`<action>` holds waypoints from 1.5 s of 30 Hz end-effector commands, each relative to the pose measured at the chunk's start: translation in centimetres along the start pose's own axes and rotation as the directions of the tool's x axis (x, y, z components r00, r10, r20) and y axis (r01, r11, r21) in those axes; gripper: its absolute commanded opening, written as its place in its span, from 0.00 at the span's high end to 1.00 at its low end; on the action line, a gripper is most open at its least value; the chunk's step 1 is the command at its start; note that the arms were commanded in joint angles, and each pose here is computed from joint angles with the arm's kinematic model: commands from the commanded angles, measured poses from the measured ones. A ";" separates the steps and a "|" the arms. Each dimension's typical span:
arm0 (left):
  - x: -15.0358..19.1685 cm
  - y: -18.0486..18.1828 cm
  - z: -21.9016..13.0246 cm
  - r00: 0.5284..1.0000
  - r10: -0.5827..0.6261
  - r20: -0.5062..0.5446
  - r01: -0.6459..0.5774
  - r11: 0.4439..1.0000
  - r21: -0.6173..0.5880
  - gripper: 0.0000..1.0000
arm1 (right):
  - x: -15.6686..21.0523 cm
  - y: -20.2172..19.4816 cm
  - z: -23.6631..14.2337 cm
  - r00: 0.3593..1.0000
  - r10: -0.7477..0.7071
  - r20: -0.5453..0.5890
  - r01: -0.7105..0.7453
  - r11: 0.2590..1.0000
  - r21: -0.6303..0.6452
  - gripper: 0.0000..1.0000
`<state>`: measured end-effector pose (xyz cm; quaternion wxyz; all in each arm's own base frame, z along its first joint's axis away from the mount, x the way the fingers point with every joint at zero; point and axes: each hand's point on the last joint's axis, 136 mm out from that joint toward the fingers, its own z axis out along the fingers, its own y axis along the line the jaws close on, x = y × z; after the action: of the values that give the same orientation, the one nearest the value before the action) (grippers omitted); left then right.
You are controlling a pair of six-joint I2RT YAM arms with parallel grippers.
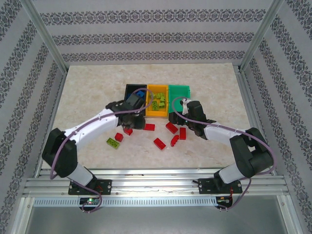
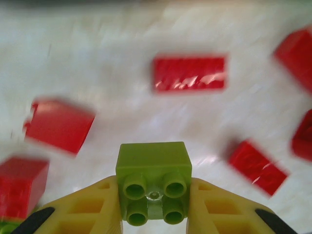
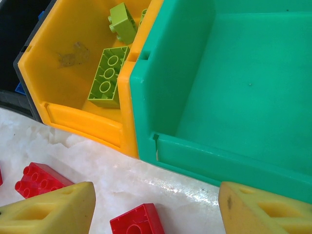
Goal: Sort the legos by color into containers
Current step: Pick up the lego from the middle-left of the table, then place the lego in the container, then move the lego to the bottom-center of the table.
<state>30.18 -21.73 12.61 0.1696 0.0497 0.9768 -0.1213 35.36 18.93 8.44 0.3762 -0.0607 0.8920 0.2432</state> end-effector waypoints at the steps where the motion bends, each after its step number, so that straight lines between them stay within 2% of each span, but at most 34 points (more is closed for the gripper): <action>1: -2.5 -0.1 1.1 0.999 0.047 -0.018 -0.047 0.999 -0.004 0.70 | -1.6 -0.1 -0.4 0.999 0.010 0.042 -0.010 1.000 0.001 0.32; 3: -4.6 -1.3 1.5 0.999 0.047 -0.019 -0.046 0.998 0.038 0.70 | -1.6 -0.3 -0.6 0.999 0.011 0.047 -0.011 1.000 0.004 0.32; 12: -11.3 -3.7 2.5 0.996 0.093 -0.008 -0.093 0.994 0.049 0.68 | -1.9 -0.9 -0.9 0.998 0.031 0.059 -0.032 0.999 0.009 0.32; 13: -11.8 -3.6 2.7 0.995 0.097 -0.006 -0.097 0.995 0.039 0.66 | -1.9 -0.9 -0.9 0.998 0.033 0.058 -0.034 0.999 0.009 0.32; 15: -12.7 -3.6 2.9 0.994 0.113 -0.008 -0.113 0.993 0.021 0.52 | -1.9 -0.9 -0.9 0.998 0.034 0.060 -0.035 0.999 0.007 0.32; 17: -12.9 -3.6 3.0 0.992 0.126 -0.028 -0.126 0.992 0.014 0.42 | -2.0 -0.9 -1.0 0.997 0.036 0.063 -0.037 0.999 0.006 0.32; 19: -12.8 -3.7 2.9 0.990 0.136 -0.042 -0.135 0.991 0.016 0.37 | -1.9 -0.9 -1.0 0.997 0.038 0.063 -0.038 0.999 0.005 0.32; 25: -12.0 -3.0 1.9 0.990 0.138 -0.018 -0.138 0.990 0.001 0.36 | -1.8 -0.8 -0.8 0.997 0.042 0.057 -0.041 0.999 -0.005 0.32; 33: -8.5 -0.5 0.5 0.994 0.103 0.027 -0.102 0.995 -0.019 0.36 | -1.8 -0.8 -0.8 0.997 0.044 0.058 -0.044 0.999 -0.006 0.32; 38: -5.9 2.5 -1.0 0.997 0.062 0.048 -0.059 0.996 -0.069 0.36 | -1.8 -0.7 -0.7 0.997 0.046 0.056 -0.045 0.999 -0.010 0.32; 45: -0.9 7.8 -1.8 1.000 -0.016 -0.011 0.014 0.988 -0.151 0.36 | -1.8 -0.7 -0.6 0.997 0.050 0.055 -0.049 0.999 -0.014 0.32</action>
<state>32.27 -15.87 13.25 0.1638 0.0543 0.9827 -0.0673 35.95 17.97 9.07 0.3829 -0.0392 0.8889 0.2486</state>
